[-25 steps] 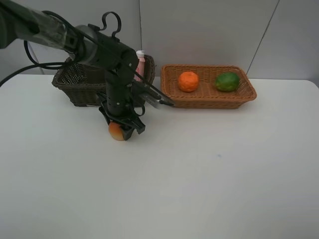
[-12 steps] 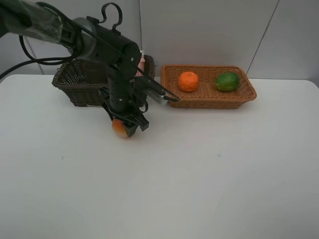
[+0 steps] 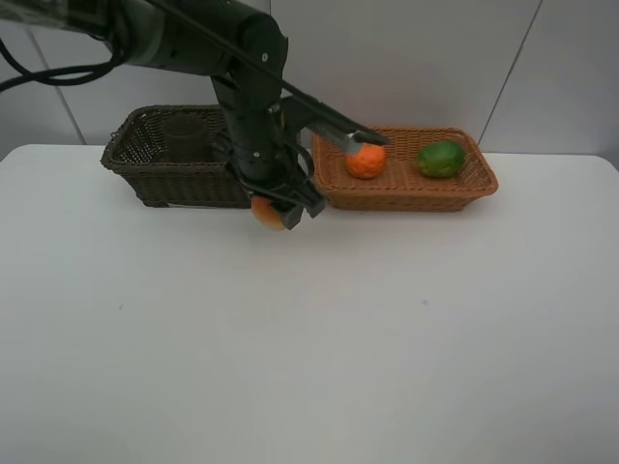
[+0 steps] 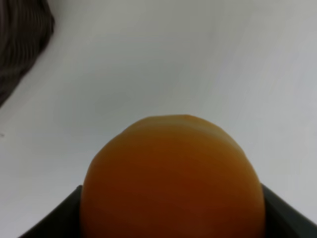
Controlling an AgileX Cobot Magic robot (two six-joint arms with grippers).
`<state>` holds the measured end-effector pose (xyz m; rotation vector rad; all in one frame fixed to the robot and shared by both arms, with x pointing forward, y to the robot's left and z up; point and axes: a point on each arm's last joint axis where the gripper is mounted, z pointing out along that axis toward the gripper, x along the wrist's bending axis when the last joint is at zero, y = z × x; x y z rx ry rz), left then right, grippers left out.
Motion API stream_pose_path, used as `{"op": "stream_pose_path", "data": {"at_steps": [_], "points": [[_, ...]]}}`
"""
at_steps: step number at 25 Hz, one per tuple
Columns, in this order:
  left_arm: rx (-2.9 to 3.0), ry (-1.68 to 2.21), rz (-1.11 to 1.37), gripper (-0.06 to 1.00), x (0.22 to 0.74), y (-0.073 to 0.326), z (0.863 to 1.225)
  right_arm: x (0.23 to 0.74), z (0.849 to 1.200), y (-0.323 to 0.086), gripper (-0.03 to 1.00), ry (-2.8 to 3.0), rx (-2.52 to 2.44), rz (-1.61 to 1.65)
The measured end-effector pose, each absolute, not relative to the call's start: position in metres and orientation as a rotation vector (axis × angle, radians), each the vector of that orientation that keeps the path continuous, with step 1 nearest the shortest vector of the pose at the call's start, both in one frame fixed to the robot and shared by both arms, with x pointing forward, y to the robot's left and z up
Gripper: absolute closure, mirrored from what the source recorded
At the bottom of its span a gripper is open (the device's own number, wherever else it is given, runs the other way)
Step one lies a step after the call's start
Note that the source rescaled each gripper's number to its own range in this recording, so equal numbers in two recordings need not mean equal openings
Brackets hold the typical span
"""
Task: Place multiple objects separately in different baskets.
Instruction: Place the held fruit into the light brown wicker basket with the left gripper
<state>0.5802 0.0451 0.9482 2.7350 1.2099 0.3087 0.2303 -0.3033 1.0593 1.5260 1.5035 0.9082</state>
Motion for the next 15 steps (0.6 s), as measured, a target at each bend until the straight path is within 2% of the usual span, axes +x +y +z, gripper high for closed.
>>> {"op": "stream_pose_path", "data": {"at_steps": [9,15], "points": [[2.383,1.056,0.440,0.18,0.605,0.007,1.001,0.230,1.059,-0.303,-0.03,1.503,1.526,0.908],[2.217,1.013,0.499,0.18,0.627,-0.011,1.016,0.230,1.059,-0.303,-0.03,1.503,1.526,0.908]]}}
